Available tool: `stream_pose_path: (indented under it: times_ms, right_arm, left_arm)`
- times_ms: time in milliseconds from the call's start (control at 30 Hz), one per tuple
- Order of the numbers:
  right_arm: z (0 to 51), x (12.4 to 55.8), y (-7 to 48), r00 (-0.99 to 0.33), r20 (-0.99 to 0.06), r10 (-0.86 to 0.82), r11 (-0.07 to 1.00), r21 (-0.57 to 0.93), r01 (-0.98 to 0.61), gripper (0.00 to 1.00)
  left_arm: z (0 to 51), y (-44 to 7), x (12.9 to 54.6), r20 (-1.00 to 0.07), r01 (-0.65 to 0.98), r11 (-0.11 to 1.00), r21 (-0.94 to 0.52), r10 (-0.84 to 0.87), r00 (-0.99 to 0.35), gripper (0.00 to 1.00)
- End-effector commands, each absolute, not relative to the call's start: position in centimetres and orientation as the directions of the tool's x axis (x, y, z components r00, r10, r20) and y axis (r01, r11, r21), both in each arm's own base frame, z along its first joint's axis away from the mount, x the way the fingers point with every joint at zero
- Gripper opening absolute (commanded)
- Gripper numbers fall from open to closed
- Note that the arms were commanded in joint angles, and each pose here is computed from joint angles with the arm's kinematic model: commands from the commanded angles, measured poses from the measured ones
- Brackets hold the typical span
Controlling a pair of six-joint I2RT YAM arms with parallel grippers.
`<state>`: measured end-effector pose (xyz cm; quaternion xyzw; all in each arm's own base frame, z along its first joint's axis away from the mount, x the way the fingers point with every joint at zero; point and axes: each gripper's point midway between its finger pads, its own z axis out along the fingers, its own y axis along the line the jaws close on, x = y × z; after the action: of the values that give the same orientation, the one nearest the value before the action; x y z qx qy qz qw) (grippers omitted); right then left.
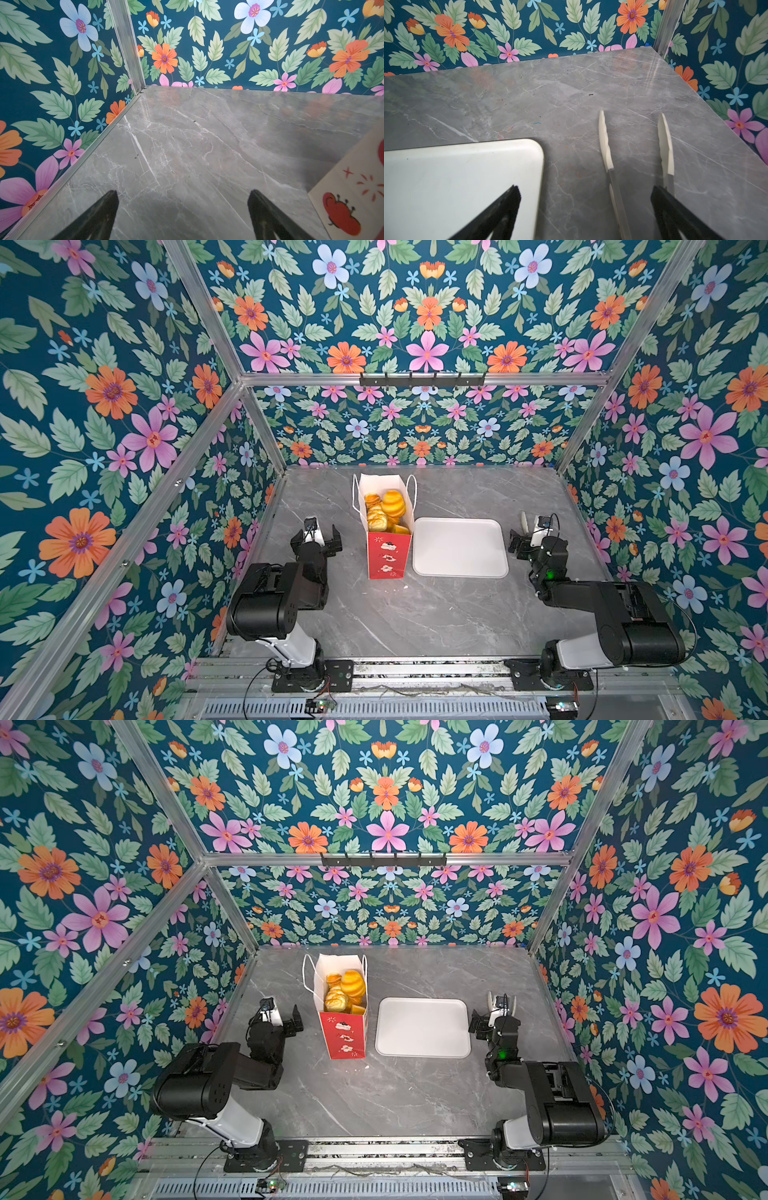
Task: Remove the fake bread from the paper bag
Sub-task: 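Raise both arms from rest toward the paper bag and the tongs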
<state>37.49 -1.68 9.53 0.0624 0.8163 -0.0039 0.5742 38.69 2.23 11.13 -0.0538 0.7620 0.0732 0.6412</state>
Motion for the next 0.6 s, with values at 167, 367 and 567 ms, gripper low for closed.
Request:
stream_pose_path:
  times_ms: [167,367,567]
  right_arm:
    - [9.7,37.5,-1.9,-0.323,-0.941,0.101,0.991,0.065,0.120,0.99]
    - [11.7,36.8,-2.5,-0.296,-0.948,0.117,0.985,0.071,0.160,0.99]
    - [15.9,35.9,-2.7,-0.254,-0.958,0.131,0.979,0.084,0.188,0.99]
  left_arm:
    - [12.5,3.1,37.9,-0.992,-0.230,0.973,0.023,-0.005,-0.122,1.00]
    - [15.5,2.6,38.0,-0.992,-0.210,0.977,0.039,0.012,-0.127,1.00]
    - [22.4,1.4,36.9,-0.999,-0.199,0.979,-0.044,-0.048,-0.018,1.00]
